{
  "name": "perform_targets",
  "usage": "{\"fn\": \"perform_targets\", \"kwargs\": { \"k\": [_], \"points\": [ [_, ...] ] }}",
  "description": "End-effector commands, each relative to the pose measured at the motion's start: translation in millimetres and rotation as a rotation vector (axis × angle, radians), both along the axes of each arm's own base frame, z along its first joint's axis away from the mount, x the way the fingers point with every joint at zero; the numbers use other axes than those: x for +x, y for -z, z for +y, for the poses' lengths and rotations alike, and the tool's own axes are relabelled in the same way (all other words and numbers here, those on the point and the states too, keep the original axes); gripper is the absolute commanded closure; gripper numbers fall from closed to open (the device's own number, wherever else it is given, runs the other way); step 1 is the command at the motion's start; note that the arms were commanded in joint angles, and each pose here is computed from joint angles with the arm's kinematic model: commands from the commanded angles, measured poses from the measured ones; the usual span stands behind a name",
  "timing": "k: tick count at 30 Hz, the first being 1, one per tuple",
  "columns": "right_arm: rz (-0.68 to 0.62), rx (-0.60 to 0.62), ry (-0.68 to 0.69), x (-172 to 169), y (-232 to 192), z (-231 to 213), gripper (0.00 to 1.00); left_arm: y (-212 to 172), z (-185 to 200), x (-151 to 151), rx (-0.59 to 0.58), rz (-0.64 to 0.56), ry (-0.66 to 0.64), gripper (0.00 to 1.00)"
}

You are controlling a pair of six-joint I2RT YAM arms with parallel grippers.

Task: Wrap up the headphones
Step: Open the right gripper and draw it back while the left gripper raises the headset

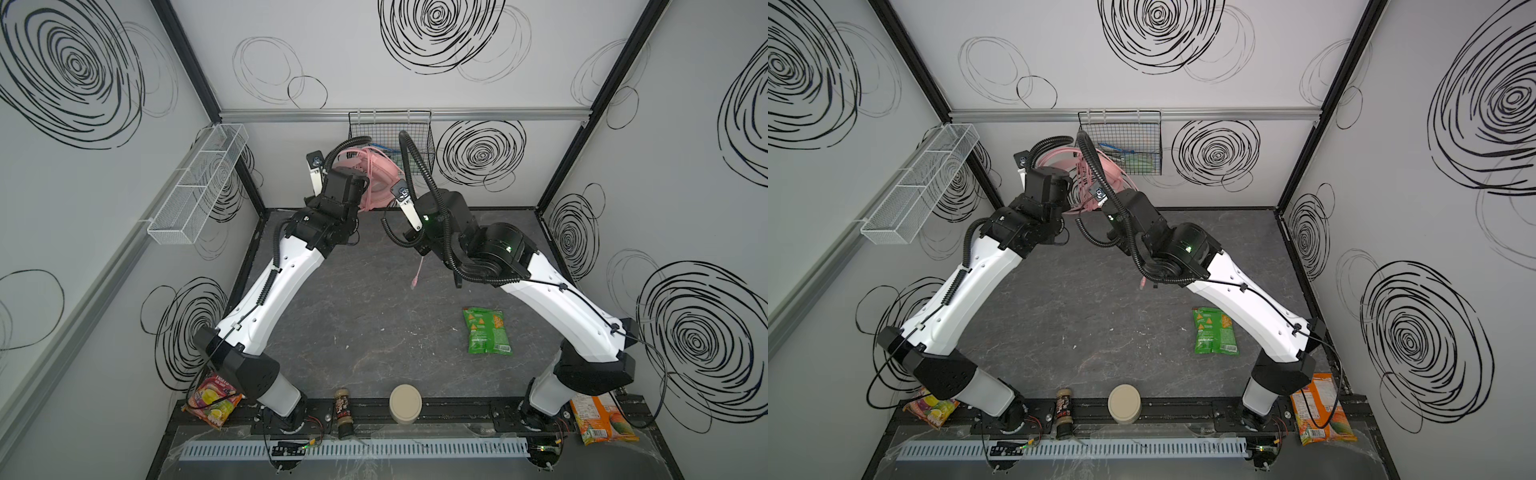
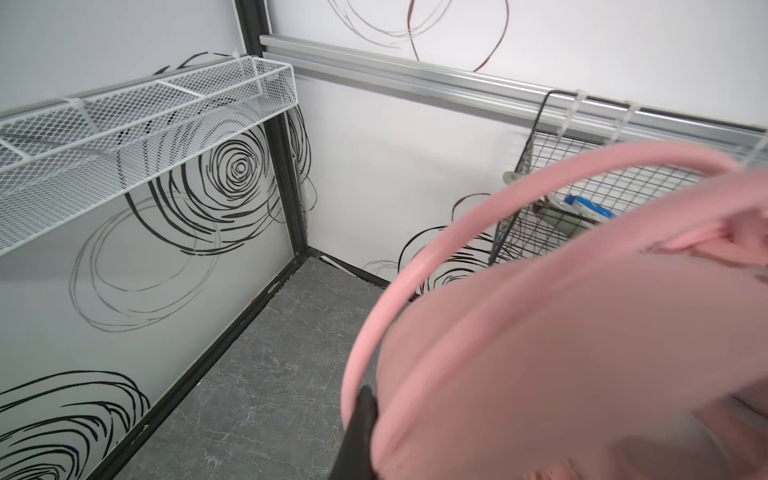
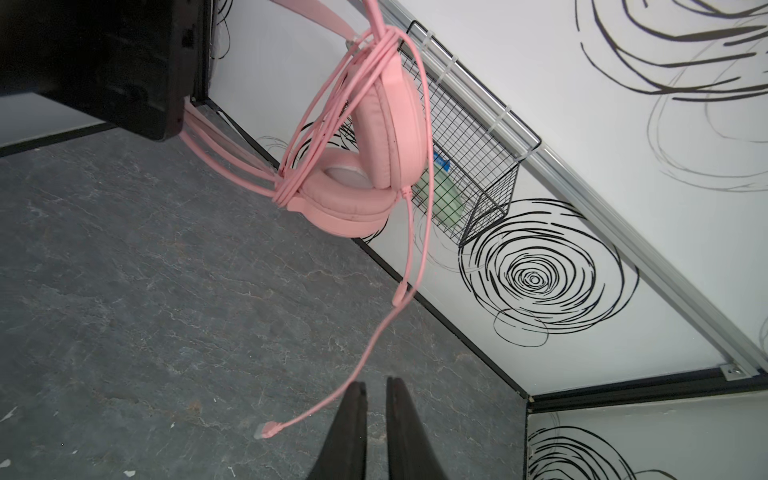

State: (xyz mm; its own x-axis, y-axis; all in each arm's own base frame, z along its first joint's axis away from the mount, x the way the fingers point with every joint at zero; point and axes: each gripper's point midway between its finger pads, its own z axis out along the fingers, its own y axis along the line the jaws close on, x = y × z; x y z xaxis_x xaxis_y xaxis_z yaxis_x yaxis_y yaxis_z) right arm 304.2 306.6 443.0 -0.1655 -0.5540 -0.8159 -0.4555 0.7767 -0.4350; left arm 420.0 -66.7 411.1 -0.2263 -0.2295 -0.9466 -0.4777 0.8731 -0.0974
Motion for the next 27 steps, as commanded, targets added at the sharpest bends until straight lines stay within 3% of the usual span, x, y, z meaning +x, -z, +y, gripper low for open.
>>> {"fn": "perform_targets", "kwargs": {
  "k": [1, 5, 8, 14, 17, 22, 27],
  "points": [
    [0.048, 0.141, -0.013, -5.6, -18.6, -19.5, 0.85, -49.3, 9.2, 1.2, -0.142, -0.215, -0.049, 1.00],
    [0.088, 0.253, -0.061, 0.1, -12.0, -26.3, 0.88, -55.4, 3.2, 1.2, -0.170, -0.267, 0.008, 1.00],
    [0.091, 0.401, -0.128, -3.6, -15.8, -33.7, 0.87, -57.6, 0.9, -3.4, -0.200, -0.307, 0.054, 1.00],
    [-0.038, 0.662, -0.344, -37.6, -22.8, -52.2, 0.63, -61.4, 3.4, -15.1, -0.267, -0.324, 0.078, 1.00],
    [-0.067, 0.722, -0.398, -49.8, -2.1, -63.2, 0.49, -68.2, 2.4, -18.3, -0.292, -0.328, 0.099, 1.00],
    [-0.094, 0.786, -0.402, -48.4, 10.7, -84.3, 0.37, -82.6, -2.2, -27.9, -0.361, -0.317, 0.157, 1.00],
    [-0.113, 0.774, -0.428, -36.4, 12.7, -86.6, 0.35, -95.2, -9.6, -40.3, -0.423, -0.302, 0.227, 1.00]
  ]
}}
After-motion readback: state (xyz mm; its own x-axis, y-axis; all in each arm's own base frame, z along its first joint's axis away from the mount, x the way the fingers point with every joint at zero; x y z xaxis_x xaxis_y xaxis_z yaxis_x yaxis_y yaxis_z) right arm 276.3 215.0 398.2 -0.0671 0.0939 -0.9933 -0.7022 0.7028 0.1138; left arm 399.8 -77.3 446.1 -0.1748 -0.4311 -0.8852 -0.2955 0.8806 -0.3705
